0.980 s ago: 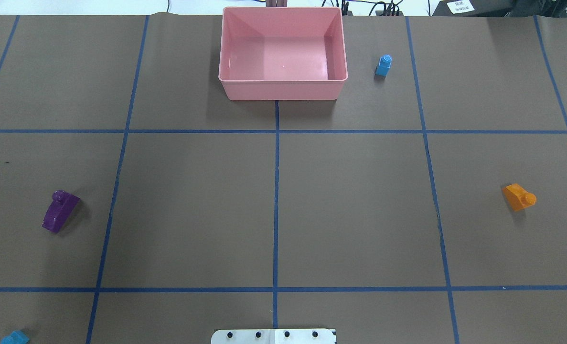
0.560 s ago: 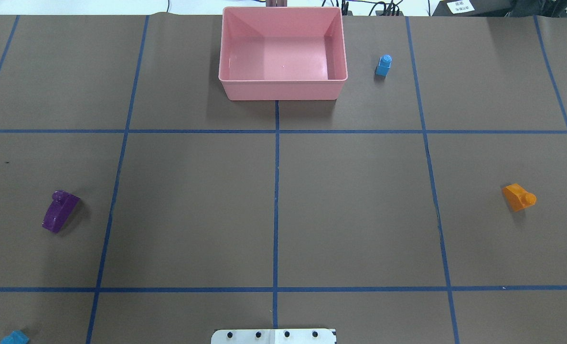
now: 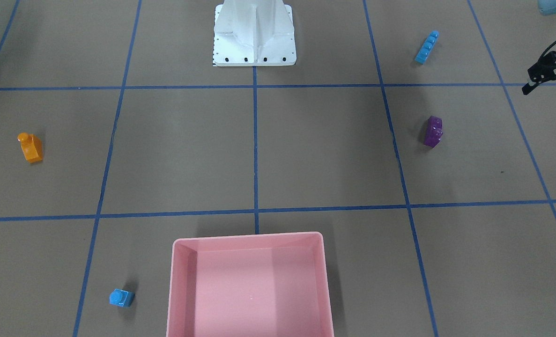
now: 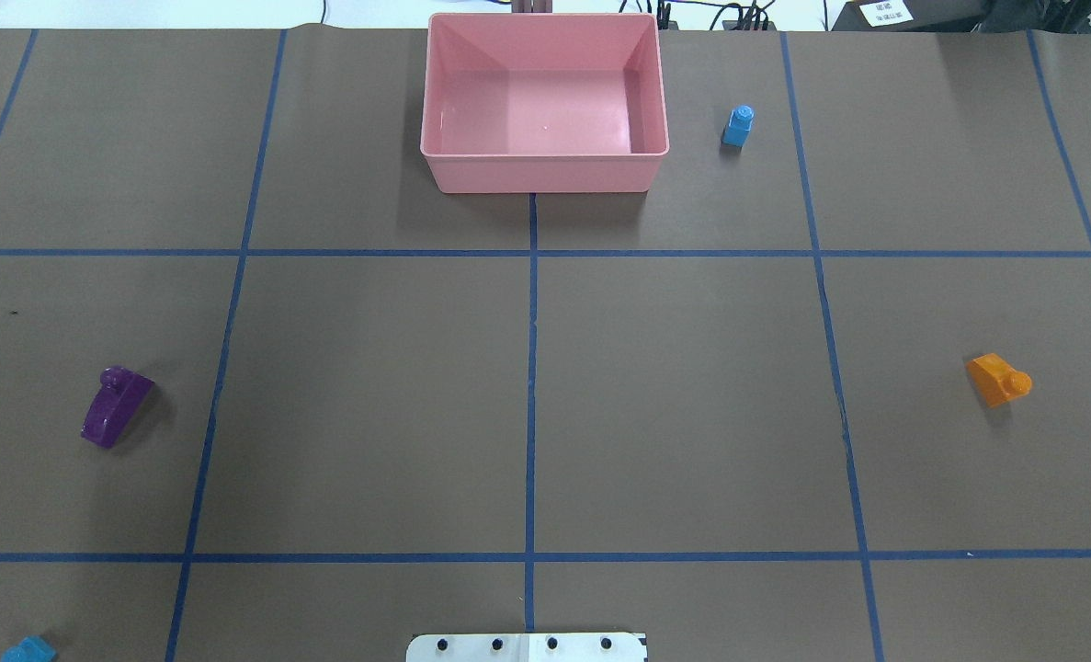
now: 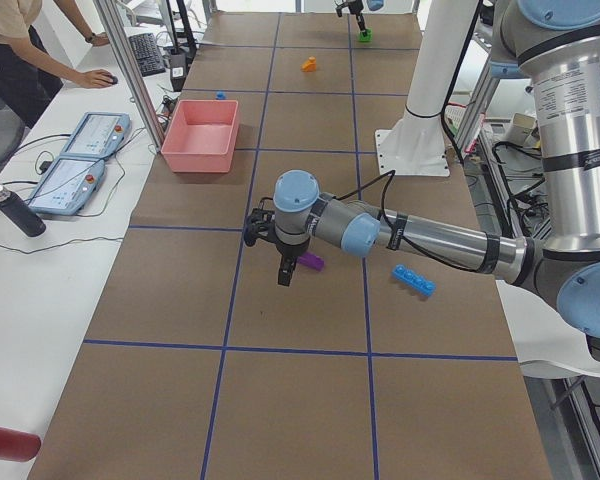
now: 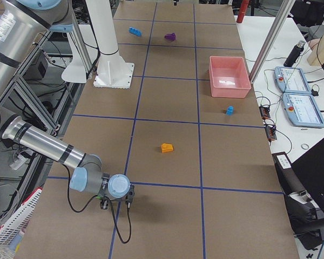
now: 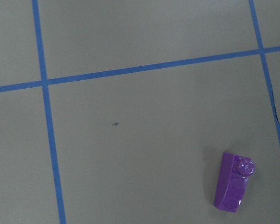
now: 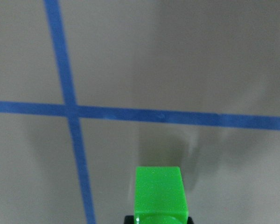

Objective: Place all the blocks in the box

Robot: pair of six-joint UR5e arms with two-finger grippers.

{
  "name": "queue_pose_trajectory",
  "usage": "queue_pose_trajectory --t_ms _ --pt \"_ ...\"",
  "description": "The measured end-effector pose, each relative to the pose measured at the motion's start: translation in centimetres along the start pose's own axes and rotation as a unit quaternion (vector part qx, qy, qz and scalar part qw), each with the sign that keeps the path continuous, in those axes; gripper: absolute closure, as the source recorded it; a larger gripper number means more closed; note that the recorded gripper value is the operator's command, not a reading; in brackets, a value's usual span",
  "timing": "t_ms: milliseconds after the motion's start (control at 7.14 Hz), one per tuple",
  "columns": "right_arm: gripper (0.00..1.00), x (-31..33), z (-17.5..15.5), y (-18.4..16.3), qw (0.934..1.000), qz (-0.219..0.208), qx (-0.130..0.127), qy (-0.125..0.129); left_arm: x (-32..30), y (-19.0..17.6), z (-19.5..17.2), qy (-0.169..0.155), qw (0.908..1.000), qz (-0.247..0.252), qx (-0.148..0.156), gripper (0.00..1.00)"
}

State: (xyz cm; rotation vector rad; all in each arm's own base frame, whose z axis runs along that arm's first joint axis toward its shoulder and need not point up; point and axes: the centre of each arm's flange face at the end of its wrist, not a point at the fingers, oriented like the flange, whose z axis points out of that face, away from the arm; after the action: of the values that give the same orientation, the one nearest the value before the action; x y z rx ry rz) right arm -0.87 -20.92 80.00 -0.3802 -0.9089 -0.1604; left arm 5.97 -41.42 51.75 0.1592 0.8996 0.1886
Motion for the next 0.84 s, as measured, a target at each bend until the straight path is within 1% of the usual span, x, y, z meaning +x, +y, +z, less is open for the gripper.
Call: queue_pose_trajectory --t_ms 280,420,560,700,840 --pt "1.00 -8.5 -6.4 -3.3 0.9991 0.006 0.039 -0.017 4.8 0.0 2.6 0.015 0.9985 0.044 -0.028 0.00" --pt "1.00 -11.9 -9.2 -5.9 0.9982 -0.004 0.057 -0.019 7.4 0.6 3.9 0.017 0.9964 0.070 -0.044 0.00" --pt "1.00 -15.0 -11.7 -9.2 0.9971 -0.014 0.072 -0.019 10.1 1.9 5.6 0.005 0.9926 0.104 -0.062 0.00" --pt "1.00 -18.6 -14.6 -13.3 0.9959 -0.021 0.085 -0.019 12.2 3.9 7.5 -0.016 0.9870 0.138 -0.081 0.00" --pt "1.00 -23.0 -17.9 -17.6 0.9946 -0.019 0.100 -0.021 13.0 6.1 8.8 -0.033 0.9815 0.159 -0.102 0.00"
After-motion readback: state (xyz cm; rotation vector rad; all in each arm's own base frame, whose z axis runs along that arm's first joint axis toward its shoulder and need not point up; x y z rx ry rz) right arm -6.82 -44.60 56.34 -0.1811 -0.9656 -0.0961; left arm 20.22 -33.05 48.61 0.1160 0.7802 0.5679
